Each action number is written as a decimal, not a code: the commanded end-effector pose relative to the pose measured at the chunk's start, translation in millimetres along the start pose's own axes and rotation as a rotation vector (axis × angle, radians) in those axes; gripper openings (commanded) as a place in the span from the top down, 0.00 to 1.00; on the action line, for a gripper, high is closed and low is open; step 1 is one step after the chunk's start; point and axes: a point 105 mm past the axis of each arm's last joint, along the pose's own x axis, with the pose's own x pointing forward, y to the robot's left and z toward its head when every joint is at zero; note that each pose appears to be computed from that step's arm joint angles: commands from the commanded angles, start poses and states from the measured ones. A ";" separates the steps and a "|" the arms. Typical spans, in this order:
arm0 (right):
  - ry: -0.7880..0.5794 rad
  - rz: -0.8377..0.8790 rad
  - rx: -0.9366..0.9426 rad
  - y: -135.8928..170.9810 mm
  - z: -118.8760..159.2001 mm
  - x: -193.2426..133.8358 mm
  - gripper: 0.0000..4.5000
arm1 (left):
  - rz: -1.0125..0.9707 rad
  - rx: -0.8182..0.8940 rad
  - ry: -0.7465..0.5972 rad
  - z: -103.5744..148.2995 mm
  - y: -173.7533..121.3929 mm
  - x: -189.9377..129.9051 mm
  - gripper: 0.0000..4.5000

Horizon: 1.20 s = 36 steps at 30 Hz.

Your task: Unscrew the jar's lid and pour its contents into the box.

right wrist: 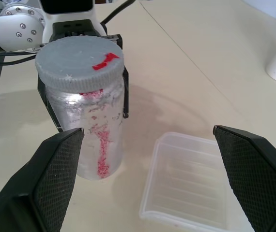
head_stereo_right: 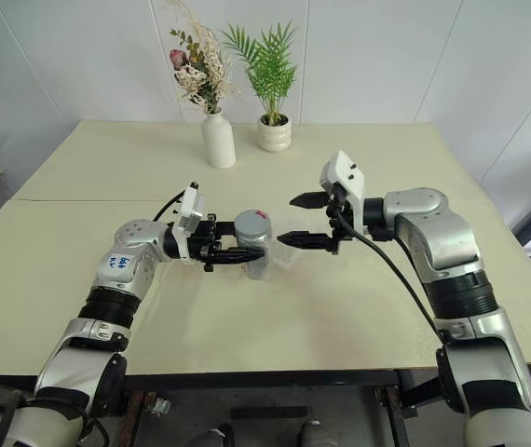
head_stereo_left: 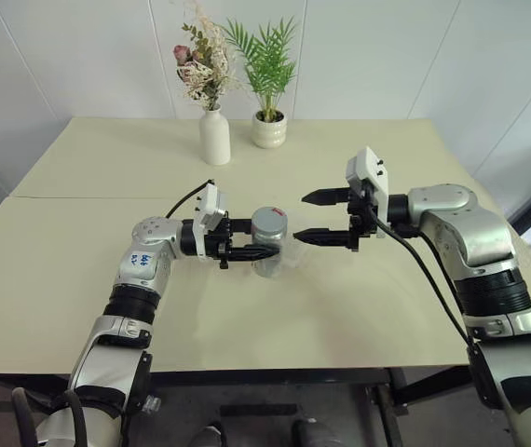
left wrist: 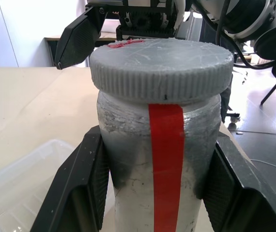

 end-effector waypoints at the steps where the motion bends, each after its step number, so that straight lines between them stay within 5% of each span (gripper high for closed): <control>1: -0.057 0.006 -0.054 4.4 22.2 -4.8 0.00 | -0.015 0.045 -0.022 12.1 -0.3 2.0 0.52; 13: -0.146 0.131 -0.062 29.0 46.2 10.8 0.00 | -0.008 0.047 -0.032 14.3 10.7 9.1 0.52; 36: -0.181 0.123 -0.109 17.2 55.4 50.0 0.00 | -0.065 0.079 -0.048 15.9 6.2 24.1 0.52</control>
